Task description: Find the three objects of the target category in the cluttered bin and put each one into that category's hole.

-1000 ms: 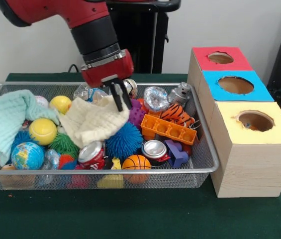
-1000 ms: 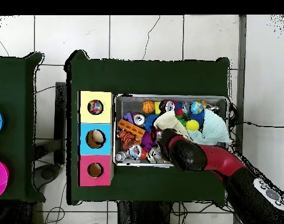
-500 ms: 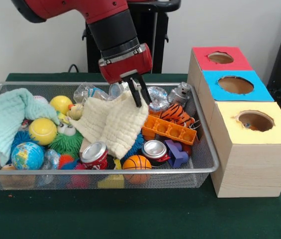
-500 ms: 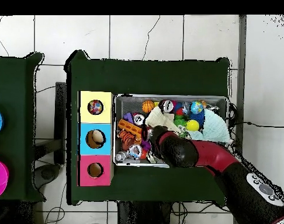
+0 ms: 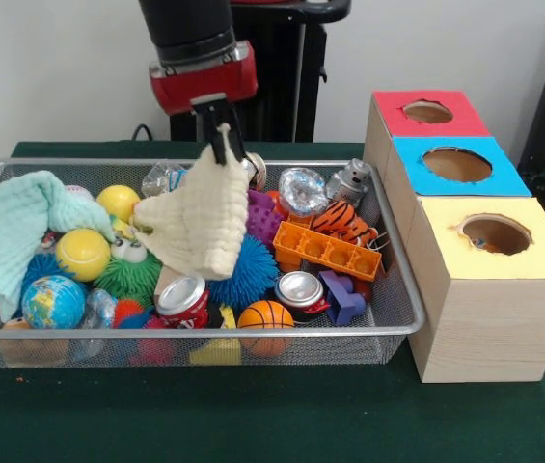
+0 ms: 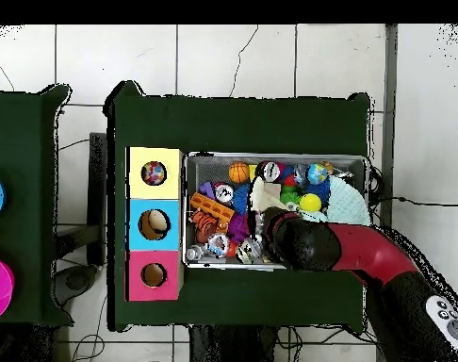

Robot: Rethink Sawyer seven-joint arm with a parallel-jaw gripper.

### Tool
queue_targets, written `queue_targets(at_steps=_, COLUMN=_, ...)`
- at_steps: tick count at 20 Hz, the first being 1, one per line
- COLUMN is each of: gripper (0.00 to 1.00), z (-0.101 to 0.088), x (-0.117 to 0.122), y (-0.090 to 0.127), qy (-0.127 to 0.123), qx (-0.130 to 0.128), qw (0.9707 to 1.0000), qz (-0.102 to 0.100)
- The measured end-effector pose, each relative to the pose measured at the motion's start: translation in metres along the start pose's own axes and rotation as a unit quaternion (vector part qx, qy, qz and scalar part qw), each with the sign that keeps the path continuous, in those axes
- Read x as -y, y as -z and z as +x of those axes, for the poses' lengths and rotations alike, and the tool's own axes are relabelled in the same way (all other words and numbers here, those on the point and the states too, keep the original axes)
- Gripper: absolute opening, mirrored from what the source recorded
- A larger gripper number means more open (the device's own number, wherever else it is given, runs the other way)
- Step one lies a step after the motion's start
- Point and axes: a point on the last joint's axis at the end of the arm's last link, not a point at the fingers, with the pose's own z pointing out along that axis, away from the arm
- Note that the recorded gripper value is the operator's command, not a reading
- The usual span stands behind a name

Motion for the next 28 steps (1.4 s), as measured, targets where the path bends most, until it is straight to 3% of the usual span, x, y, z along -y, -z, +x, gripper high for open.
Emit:
queue_targets(at_steps=2, gripper=0.00, z=-0.001, x=0.007, y=0.011, qy=0.003, qx=-0.010, qw=0.9998, qz=0.019)
queue_targets(at_steps=4, gripper=0.00, z=-0.005, x=0.024, y=0.030, qy=0.008, qx=-0.015, qw=0.9984, qz=0.055)
queue_targets(at_steps=9, gripper=0.00, z=-0.011, x=0.058, y=0.053, qy=0.011, qx=0.001, qw=0.9941, qz=0.108)
queue_targets(at_steps=16, gripper=0.00, z=-0.005, x=0.098, y=0.062, qy=0.017, qx=0.007, qw=0.9876, qz=0.156)
queue_targets(at_steps=20, gripper=0.00, z=0.004, x=0.123, y=0.060, qy=0.028, qx=0.012, qw=0.9824, qz=0.184)
queue_targets(at_steps=26, gripper=0.00, z=0.021, x=0.161, y=0.055, qy=0.047, qx=0.018, qw=0.9716, qz=0.231)
queue_targets(at_steps=28, gripper=0.00, z=0.028, x=0.175, y=0.056, qy=0.054, qx=0.014, qw=0.9664, qz=0.251)
